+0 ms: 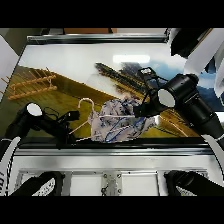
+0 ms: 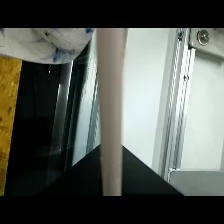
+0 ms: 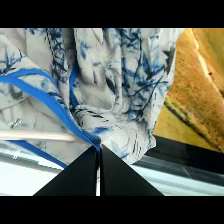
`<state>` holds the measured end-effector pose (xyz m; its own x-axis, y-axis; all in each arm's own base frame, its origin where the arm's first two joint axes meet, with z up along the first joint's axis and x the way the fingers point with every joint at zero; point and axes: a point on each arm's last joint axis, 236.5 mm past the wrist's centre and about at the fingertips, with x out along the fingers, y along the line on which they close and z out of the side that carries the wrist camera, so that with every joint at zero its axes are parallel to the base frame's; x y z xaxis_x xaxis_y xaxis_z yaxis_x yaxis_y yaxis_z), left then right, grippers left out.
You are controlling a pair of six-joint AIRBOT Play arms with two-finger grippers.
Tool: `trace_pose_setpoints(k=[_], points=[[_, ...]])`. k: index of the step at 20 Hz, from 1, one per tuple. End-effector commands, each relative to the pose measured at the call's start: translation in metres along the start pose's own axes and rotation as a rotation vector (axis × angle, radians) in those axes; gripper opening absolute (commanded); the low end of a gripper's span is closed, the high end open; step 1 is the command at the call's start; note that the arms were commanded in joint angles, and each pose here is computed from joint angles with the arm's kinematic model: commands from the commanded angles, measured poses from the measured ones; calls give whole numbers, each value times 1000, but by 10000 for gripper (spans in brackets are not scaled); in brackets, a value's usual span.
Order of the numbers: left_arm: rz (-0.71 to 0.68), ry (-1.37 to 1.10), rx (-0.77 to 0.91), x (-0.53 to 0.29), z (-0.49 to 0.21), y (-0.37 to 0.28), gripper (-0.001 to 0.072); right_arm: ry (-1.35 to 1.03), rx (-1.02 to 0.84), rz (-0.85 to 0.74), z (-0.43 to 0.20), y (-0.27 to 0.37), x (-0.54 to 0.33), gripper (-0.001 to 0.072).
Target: Fold the clothes and pants, and hang the long-sleeved shirts on hangers.
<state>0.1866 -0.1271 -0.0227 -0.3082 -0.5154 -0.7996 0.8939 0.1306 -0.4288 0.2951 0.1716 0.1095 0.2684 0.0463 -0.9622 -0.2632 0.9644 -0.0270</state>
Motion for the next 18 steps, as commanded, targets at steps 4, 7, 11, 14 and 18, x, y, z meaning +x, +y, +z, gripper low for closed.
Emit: trace_pose_setpoints(k=[4, 7, 11, 14, 18], points=[[-23, -62, 34, 2, 35, 18, 15, -85, -57, 5, 20, -1, -25, 14], [-2, -91, 35, -1, 46, 29, 15, -92, -57, 7, 22, -1, -27, 14], [14, -94, 33, -1, 47, 33, 15, -88, -58, 27, 21, 4, -27, 14], [14, -95, 34, -1, 47, 33, 15, -116, -75, 48, 26, 14, -29, 14], [14, -94, 34, -1, 46, 33, 15, -221, -131, 103, 43, 45, -36, 15]])
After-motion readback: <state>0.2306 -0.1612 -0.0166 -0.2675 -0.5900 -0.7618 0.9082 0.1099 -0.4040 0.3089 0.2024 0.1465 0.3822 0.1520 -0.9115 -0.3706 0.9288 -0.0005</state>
